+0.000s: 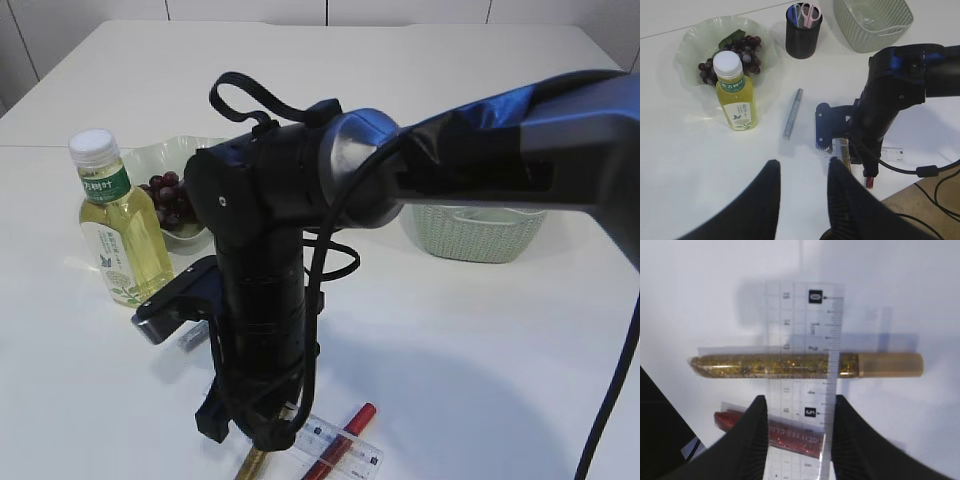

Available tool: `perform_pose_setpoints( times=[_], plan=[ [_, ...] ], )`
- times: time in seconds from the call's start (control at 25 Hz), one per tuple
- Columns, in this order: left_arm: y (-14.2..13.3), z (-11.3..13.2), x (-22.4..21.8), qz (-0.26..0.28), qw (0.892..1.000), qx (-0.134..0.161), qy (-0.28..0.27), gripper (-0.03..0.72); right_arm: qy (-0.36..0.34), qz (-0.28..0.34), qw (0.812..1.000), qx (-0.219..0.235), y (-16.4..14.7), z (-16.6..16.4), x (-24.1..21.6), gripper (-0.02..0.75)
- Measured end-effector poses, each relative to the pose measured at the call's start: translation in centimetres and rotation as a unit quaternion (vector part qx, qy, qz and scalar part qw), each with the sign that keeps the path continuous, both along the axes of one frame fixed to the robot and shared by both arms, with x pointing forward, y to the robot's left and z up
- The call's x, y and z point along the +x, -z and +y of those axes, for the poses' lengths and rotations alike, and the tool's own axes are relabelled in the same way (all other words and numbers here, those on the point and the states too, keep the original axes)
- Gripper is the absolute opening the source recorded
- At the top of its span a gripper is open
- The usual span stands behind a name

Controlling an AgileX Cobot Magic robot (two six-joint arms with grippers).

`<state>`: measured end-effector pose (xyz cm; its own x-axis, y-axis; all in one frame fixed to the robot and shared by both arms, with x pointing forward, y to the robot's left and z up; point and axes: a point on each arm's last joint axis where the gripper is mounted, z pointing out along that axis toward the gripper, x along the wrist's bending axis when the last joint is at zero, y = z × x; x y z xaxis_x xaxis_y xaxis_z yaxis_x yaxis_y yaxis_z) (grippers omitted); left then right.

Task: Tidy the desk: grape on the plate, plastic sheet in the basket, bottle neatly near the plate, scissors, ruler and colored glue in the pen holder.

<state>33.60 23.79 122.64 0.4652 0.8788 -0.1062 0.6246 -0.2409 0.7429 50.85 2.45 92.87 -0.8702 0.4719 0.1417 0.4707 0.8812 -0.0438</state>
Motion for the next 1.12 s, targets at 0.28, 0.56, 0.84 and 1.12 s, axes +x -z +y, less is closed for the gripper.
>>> perform_pose_setpoints(
  times=[0.28, 0.56, 0.84, 1.12],
  plan=[
    [0.0, 0.0, 0.0, 0.0, 1.0, 0.0, 0.0, 0.237, -0.001, -0.01, 1.0, 0.012, -0.8, 0.4, 0.4, 0.293],
    [0.0, 0.0, 0.0, 0.0, 1.0, 0.0, 0.0, 0.237, 0.007, -0.013, 0.999, 0.03, -2.4, 0.4, 0.1, 0.293],
    [0.0, 0.0, 0.0, 0.0, 1.0, 0.0, 0.0, 0.237, 0.021, -0.074, 0.992, 0.1, -8.5, -0.4, -0.6, 0.293],
    [0.0, 0.0, 0.0, 0.0, 1.0, 0.0, 0.0, 0.237, 0.053, -0.161, 0.975, 0.144, -9.4, -3.6, -2.4, 0.293]
  ],
)
